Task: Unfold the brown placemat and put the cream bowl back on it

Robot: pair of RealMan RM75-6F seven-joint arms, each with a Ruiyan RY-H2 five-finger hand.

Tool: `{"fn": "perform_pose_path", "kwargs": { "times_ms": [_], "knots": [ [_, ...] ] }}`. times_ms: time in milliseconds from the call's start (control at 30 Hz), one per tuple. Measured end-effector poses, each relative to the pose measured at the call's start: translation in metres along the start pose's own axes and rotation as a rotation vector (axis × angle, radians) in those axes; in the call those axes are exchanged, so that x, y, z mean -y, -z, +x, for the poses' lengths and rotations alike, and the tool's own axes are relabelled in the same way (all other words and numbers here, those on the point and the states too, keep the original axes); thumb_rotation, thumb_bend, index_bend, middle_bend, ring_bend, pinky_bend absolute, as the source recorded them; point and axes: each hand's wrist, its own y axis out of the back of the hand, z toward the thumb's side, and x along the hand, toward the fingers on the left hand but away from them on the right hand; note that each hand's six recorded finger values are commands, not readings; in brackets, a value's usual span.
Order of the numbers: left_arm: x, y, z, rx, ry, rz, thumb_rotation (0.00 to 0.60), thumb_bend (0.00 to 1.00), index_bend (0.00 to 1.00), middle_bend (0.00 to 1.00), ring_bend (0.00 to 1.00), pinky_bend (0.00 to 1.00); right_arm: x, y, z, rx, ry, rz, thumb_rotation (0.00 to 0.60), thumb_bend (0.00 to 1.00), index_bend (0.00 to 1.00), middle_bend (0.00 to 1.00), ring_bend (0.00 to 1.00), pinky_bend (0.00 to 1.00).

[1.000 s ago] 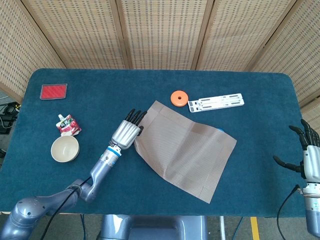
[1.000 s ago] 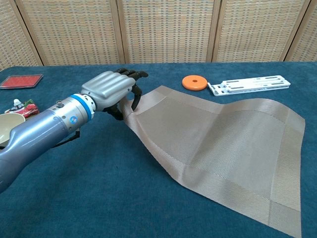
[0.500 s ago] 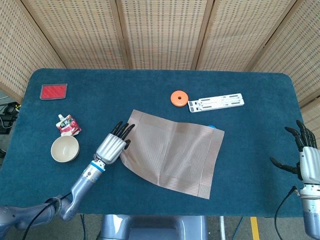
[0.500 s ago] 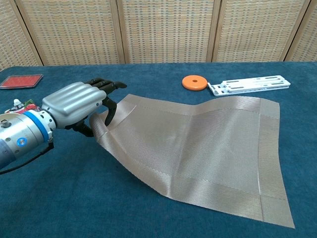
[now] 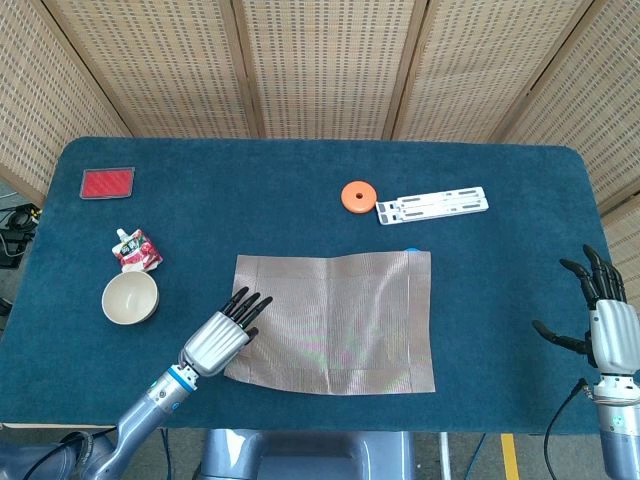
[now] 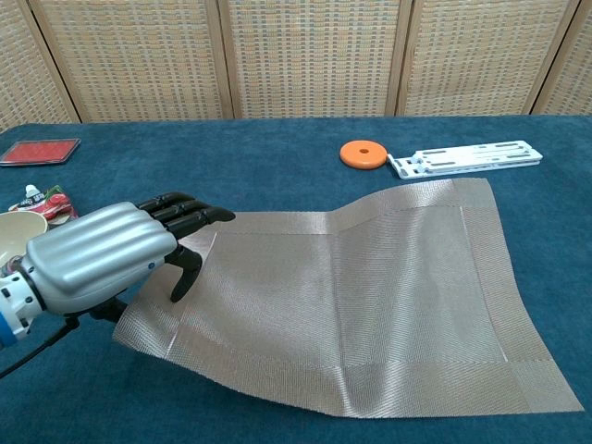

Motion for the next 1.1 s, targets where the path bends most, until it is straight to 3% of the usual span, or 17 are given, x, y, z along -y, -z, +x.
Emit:
{"fn": "perform_pose_path", "kwargs": {
  "times_ms": [167, 267, 400, 433, 467, 633, 833, 1100],
  "knots": [
    [-0.001, 0.000, -0.008, -0.002, -0.002, 0.007, 0.600, 0.49, 0.70, 0.00, 0.00, 0.00, 0.000, -0.002, 0.002, -0.008, 0.001, -0.002, 0.600, 0.22, 0.20, 0.00, 0.00, 0.00],
    [-0.001, 0.003, -0.012, -0.010, -0.004, 0.014, 0.600, 0.48, 0.61, 0.00, 0.00, 0.00, 0.000, -0.004, 0.003, -0.013, 0.000, -0.004, 0.600, 0.22, 0.20, 0.00, 0.00, 0.00],
    [-0.002, 0.008, -0.019, -0.022, 0.004, 0.021, 0.600, 0.32, 0.11, 0.00, 0.00, 0.00, -0.001, -0.006, 0.005, -0.016, 0.003, -0.006, 0.600, 0.22, 0.20, 0.00, 0.00, 0.00],
    [-0.002, 0.009, -0.021, -0.026, 0.007, 0.022, 0.600, 0.27, 0.02, 0.00, 0.00, 0.00, -0.001, -0.006, 0.005, -0.017, 0.002, -0.008, 0.600, 0.22, 0.20, 0.00, 0.00, 0.00],
    [-0.003, 0.012, -0.024, -0.031, 0.010, 0.022, 0.600, 0.26, 0.00, 0.00, 0.00, 0.00, -0.001, -0.007, 0.006, -0.017, 0.000, -0.011, 0.600, 0.22, 0.20, 0.00, 0.00, 0.00],
    [-0.012, 0.014, -0.035, -0.032, -0.013, -0.007, 0.600, 0.20, 0.00, 0.00, 0.00, 0.00, -0.001, -0.011, 0.009, -0.028, -0.009, -0.013, 0.600, 0.22, 0.20, 0.00, 0.00, 0.00],
    [-0.033, 0.014, -0.057, -0.023, -0.072, -0.050, 0.600, 0.19, 0.00, 0.00, 0.00, 0.00, -0.003, -0.017, 0.015, -0.048, -0.008, -0.015, 0.600, 0.22, 0.20, 0.00, 0.00, 0.00],
    [-0.055, 0.037, -0.090, -0.108, -0.100, -0.057, 0.600, 0.19, 0.03, 0.00, 0.00, 0.00, -0.003, -0.021, 0.021, -0.060, -0.018, -0.010, 0.600, 0.22, 0.20, 0.00, 0.00, 0.00]
  ]
}}
